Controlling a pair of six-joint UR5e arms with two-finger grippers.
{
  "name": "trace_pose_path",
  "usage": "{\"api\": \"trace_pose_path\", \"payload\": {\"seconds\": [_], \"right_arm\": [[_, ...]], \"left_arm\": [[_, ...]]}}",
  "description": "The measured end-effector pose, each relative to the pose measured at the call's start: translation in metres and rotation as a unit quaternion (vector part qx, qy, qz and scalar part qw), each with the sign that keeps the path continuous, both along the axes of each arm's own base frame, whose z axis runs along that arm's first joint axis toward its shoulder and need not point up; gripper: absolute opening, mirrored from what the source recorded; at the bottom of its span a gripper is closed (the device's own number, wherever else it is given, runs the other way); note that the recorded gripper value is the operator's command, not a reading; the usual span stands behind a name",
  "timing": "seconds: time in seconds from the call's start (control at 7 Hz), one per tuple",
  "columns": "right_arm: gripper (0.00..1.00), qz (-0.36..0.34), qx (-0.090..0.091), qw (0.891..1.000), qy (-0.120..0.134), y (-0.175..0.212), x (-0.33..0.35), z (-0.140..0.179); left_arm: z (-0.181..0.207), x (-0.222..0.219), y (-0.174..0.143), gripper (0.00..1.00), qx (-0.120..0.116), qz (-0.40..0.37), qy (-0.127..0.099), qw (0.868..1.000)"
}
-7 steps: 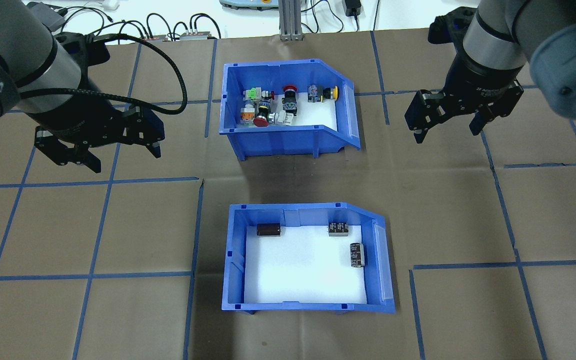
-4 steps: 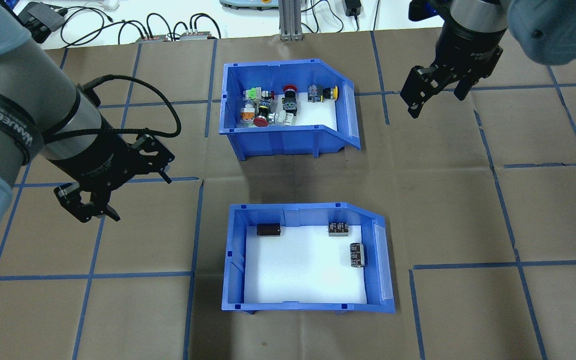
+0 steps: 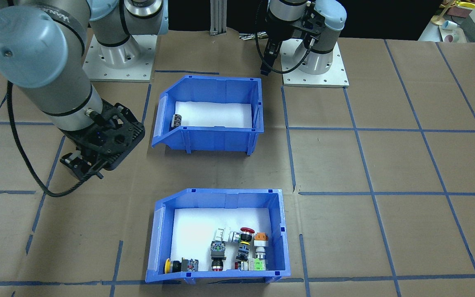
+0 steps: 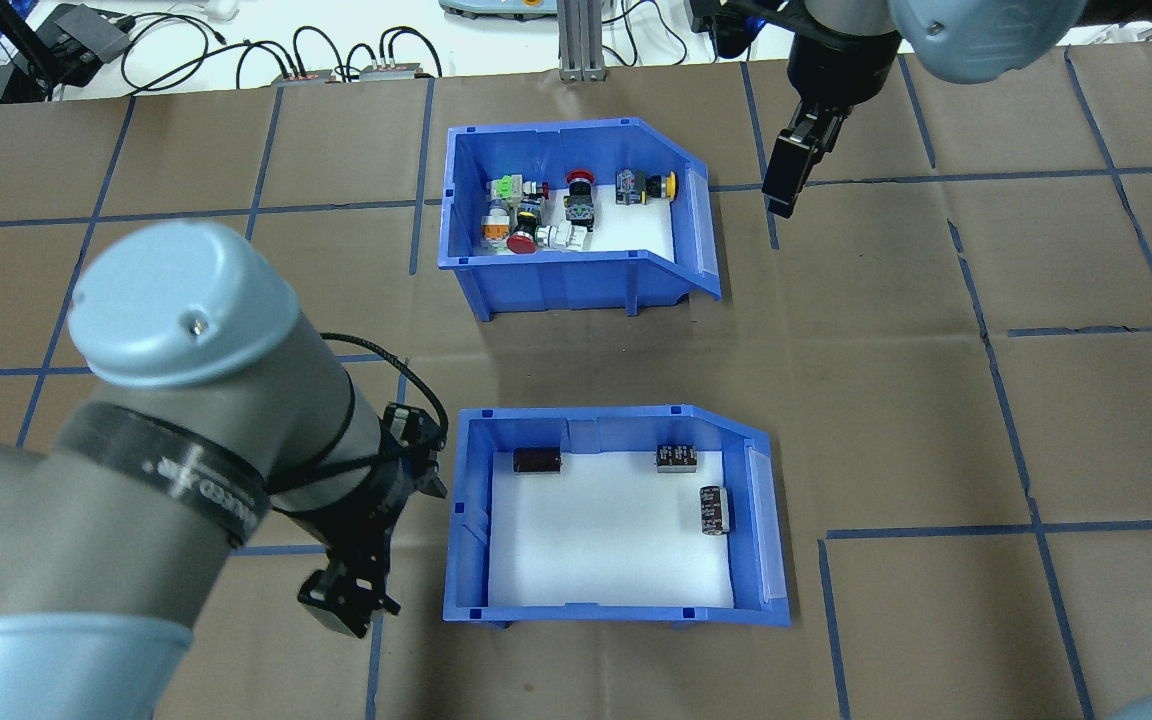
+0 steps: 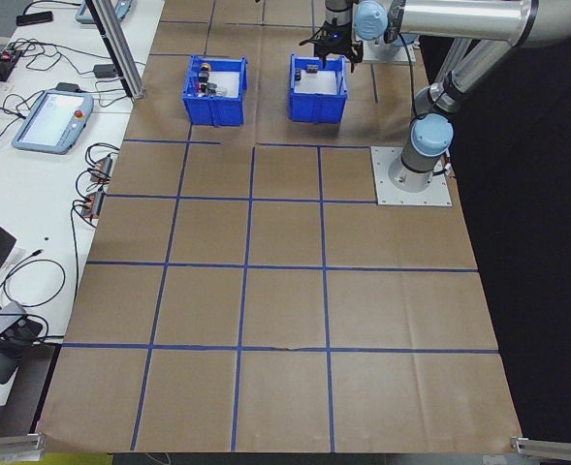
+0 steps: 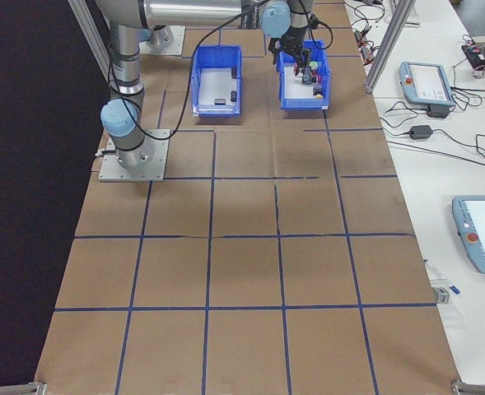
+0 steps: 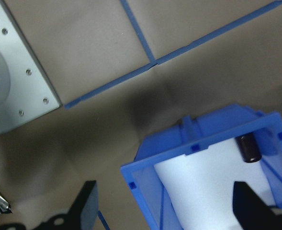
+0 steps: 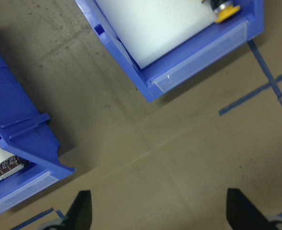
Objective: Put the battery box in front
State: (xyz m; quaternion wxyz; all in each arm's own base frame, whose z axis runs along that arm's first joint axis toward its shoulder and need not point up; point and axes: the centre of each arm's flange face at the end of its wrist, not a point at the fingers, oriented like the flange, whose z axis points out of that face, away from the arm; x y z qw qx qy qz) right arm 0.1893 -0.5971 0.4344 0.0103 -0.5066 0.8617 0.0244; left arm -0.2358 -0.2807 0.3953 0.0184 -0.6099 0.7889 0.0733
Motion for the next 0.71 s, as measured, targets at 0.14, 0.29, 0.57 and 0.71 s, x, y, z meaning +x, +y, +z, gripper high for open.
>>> {"api": "trace_pose_path", "payload": {"seconds": [0.14, 0.29, 0.57, 0.71], "right_arm": [[1.00, 0.056, 0.001, 0.998, 0.000, -0.006, 0.025, -0.007], [1.00, 0.111, 0.000, 0.994, -0.002, -0.013, 0.052, -0.015], [1.00, 0.193, -0.014, 0.981, -0.004, -0.023, 0.109, -0.027], [1.00, 0.219, -0.017, 0.975, -0.005, -0.025, 0.141, -0.036]], "left_arm": [[-0.019, -0.012, 0.018, 0.99, -0.012, 0.035, 0.007, 0.999], [-0.036, -0.024, 0.031, 0.99, -0.027, 0.069, 0.014, 0.997], [-0.067, -0.053, 0.050, 0.98, -0.070, 0.106, 0.039, 0.991], [-0.079, -0.062, 0.050, 0.98, -0.083, 0.121, 0.050, 0.988]]}}
